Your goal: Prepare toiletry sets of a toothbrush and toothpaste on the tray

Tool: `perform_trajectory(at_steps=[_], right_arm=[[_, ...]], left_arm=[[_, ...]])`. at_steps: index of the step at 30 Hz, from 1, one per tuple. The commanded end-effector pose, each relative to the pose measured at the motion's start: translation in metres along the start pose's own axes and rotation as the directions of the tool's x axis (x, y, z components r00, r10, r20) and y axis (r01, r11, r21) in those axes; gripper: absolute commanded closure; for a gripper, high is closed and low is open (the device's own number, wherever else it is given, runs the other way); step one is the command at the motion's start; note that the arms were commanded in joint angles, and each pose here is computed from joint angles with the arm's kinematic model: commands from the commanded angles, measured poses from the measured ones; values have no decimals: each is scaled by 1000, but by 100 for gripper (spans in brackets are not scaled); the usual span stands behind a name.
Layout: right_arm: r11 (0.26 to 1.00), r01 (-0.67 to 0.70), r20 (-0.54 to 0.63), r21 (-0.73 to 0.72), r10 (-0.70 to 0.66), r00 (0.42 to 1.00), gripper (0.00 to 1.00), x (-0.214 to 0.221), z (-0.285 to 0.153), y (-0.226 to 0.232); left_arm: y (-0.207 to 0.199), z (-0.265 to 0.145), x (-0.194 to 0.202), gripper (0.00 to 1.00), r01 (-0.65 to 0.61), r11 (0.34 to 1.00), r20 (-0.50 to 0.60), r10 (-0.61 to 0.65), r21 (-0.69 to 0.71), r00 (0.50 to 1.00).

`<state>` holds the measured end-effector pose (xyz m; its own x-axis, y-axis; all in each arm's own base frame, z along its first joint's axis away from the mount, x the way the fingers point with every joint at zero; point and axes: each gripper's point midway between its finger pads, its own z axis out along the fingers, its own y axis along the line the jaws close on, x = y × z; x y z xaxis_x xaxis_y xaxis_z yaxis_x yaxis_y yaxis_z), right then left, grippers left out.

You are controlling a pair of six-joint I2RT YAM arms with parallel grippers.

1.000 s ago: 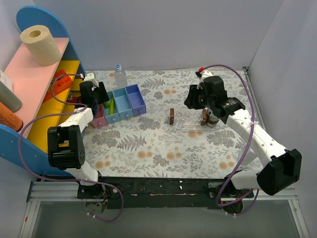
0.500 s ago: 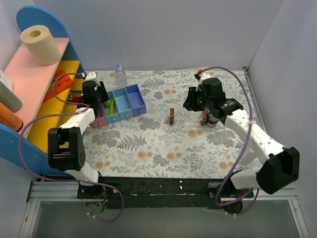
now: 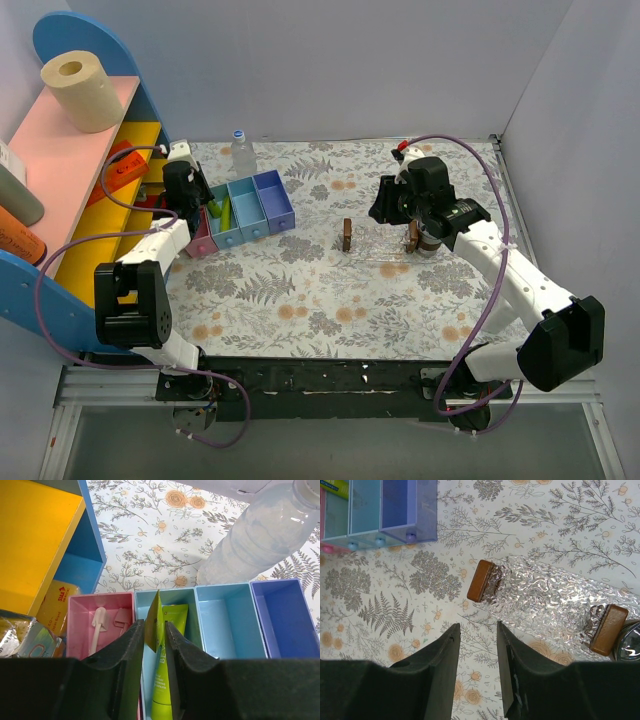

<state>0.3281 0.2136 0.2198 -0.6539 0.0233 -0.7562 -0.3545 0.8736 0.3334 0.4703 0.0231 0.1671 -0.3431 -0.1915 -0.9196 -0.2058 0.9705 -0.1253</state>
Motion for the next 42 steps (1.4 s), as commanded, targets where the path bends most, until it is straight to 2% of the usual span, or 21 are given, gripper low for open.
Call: perform_trajectory(at_steps=[1,5,8,9,18,23,31,38,42], right_arm=[[1000,0,36,-18,1,999,58,-10,1,4],[1000,0,37,-15,1,999,58,-10,0,4],[1000,3,38,-15,-2,999,58,-11,0,5],[1000,3,37,-13,-3,999,58,-11,0,4],[1000,18,52,5,-19,998,58,-17,-7,2],[999,45,68,26,-46,997,58,-27,-13,2],[994,90,99,63,-96,990,58,-45,-27,0],[988,154,157,29,-156,975,58,-66,-43,11],[968,238,194,-74,-220,956,59,-79,-52,37]], left_arm=[[1,-9,-19,78,-2,1000,51,2,-5,999],[1,-8,-15,82,-1,1000,40,1,-4,999],[-1,-7,-14,93,-2,1000,36,2,0,999],[0,-7,-15,100,-1,1000,36,1,0,999],[-8,-19,-30,100,-3,999,74,0,44,997],[-16,-45,-59,100,-7,996,157,-8,94,987],[-27,-74,-79,100,-23,986,211,-13,165,977],[-55,-99,-91,100,-86,944,214,17,320,977],[-79,-118,-96,100,-128,882,222,28,454,975]])
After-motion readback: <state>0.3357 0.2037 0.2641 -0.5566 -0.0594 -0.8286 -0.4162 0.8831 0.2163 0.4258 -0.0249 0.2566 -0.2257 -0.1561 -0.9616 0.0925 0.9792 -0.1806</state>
